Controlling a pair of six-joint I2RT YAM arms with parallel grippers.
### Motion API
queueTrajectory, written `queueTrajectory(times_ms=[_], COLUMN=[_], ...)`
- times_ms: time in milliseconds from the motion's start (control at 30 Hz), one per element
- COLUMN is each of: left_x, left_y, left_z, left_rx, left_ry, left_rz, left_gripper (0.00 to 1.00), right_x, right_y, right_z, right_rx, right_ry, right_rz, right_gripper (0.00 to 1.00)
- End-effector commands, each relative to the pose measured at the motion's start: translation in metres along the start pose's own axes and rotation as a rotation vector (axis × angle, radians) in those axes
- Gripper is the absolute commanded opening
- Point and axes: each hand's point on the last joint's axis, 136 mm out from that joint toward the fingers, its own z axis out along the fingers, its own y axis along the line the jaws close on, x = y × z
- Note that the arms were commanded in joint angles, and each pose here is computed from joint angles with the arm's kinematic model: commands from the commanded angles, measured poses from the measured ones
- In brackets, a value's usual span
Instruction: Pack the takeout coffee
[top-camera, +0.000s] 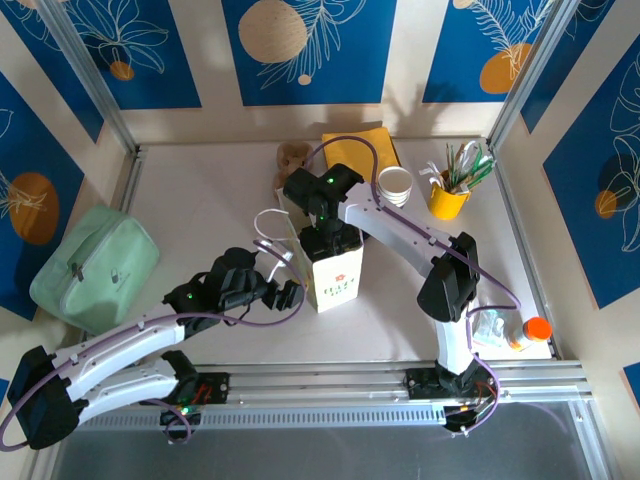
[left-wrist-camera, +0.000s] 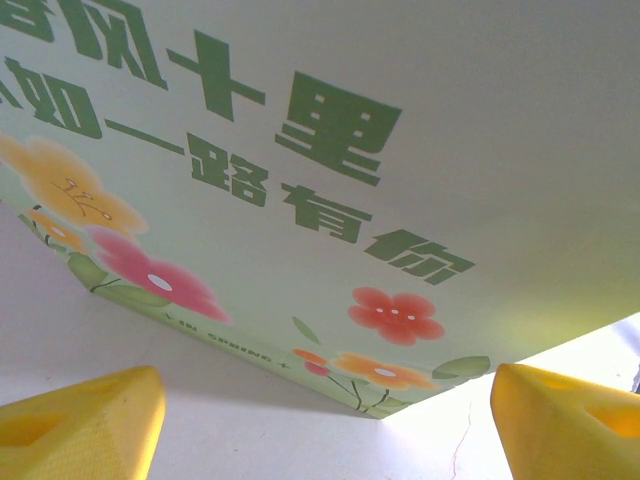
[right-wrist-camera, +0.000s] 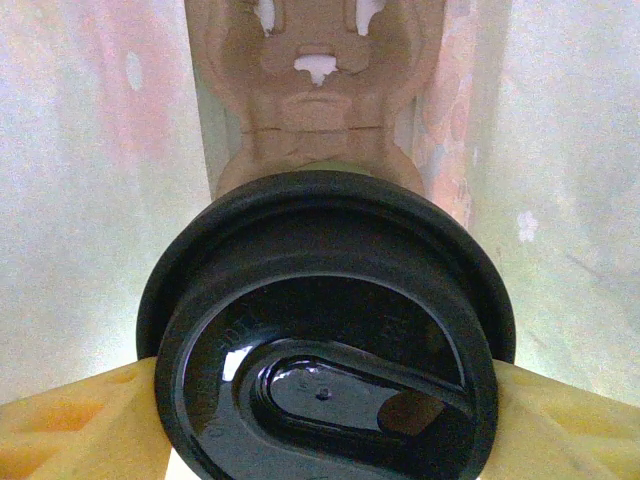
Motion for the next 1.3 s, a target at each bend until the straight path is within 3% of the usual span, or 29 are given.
queueTrajectory(times_ms=[0,1267], left_x=[-0.014,-0.012], left_y=[-0.003,0.000], left_z=[-0.003,-0.005], left_rx=[0.000,-0.014], left_ry=[-0.024,-0.025], left_rz=[0.033,0.016], left_gripper=[0.85,0.85], right_x=[0.003,0.008], right_y=[0.002,0.002], right_z=[-0.014,-0.004], right_rx=[-0.044,-0.052], right_ry=[-0.020,-0.004], right_rz=[-0.004,0.001], right_gripper=[0.71,0.70])
